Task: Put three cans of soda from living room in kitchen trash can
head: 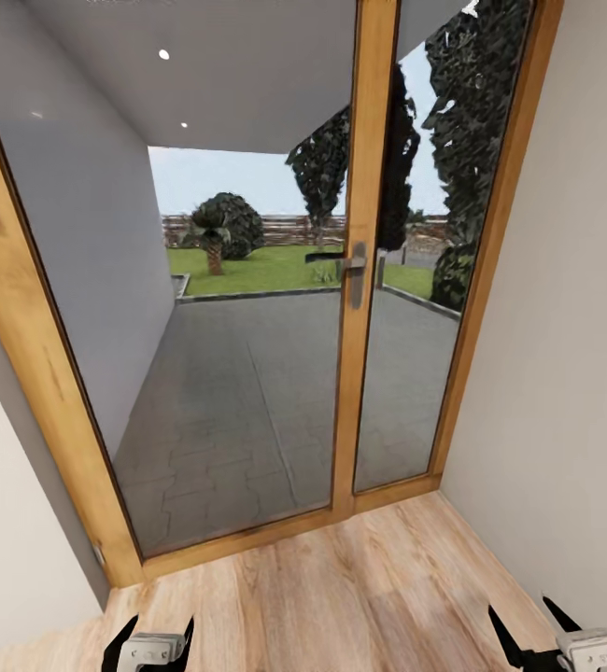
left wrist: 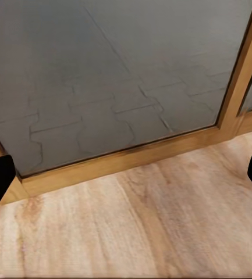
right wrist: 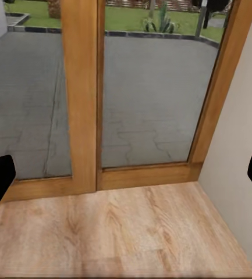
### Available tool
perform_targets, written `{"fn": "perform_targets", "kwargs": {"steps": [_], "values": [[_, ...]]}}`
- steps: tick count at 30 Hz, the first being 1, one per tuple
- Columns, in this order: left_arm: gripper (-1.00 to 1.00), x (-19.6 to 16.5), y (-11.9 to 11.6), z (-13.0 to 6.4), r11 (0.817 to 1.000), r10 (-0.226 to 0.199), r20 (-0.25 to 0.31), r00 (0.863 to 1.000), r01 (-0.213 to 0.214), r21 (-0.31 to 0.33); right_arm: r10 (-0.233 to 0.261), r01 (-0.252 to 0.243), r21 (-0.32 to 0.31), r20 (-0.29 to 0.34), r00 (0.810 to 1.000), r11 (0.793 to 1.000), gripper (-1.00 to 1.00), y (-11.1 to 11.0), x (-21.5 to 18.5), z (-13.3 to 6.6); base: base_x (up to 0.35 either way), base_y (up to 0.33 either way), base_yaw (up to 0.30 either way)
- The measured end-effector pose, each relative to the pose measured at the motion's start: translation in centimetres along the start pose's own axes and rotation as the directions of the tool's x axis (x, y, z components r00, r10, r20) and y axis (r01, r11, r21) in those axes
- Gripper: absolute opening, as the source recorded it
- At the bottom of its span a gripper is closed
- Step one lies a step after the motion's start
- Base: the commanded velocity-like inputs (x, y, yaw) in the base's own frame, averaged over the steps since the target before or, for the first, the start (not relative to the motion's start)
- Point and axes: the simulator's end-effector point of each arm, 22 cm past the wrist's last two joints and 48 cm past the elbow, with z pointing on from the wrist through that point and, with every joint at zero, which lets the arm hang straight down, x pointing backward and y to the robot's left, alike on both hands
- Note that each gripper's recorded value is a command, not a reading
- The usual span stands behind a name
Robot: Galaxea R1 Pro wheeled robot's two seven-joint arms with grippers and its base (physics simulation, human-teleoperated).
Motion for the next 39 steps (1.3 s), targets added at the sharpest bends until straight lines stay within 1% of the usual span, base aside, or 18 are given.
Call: {"fn": "perform_targets", "kwargs": {"steps": [12,16,23,39], "values": [[1.0,0.05,-0.04,-0.01,1.0,0.002,-0.001,1.0,-0.002,0.001,0.002,-0.002,0.001,-0.001,1.0,1.0,1.0,0.05,0.04,0.01,-0.02,0.0,0.0],[1.0,0.2,-0.05,-0.03,1.0,0.003,-0.004,1.0,-0.003,0.002,0.002,-0.002,0.001,-0.001,1.0,1.0,1.0,0.05,0.04,0.01,-0.122,0.0,0.0],[1.0,0.59,-0.06,-0.05,1.0,0.003,-0.012,1.0,-0.003,0.002,0.002,-0.002,0.001,-0.001,1.0,1.0,1.0,0.05,0.04,0.01,-0.26,0.0,0.0],[1.0,0.96,-0.13,-0.09,1.0,0.004,-0.02,1.0,-0.004,0.003,0.005,-0.005,0.005,0.0,1.0,1.0,1.0,0.02,0.03,0.01,-0.316,0.0,0.0]]}}
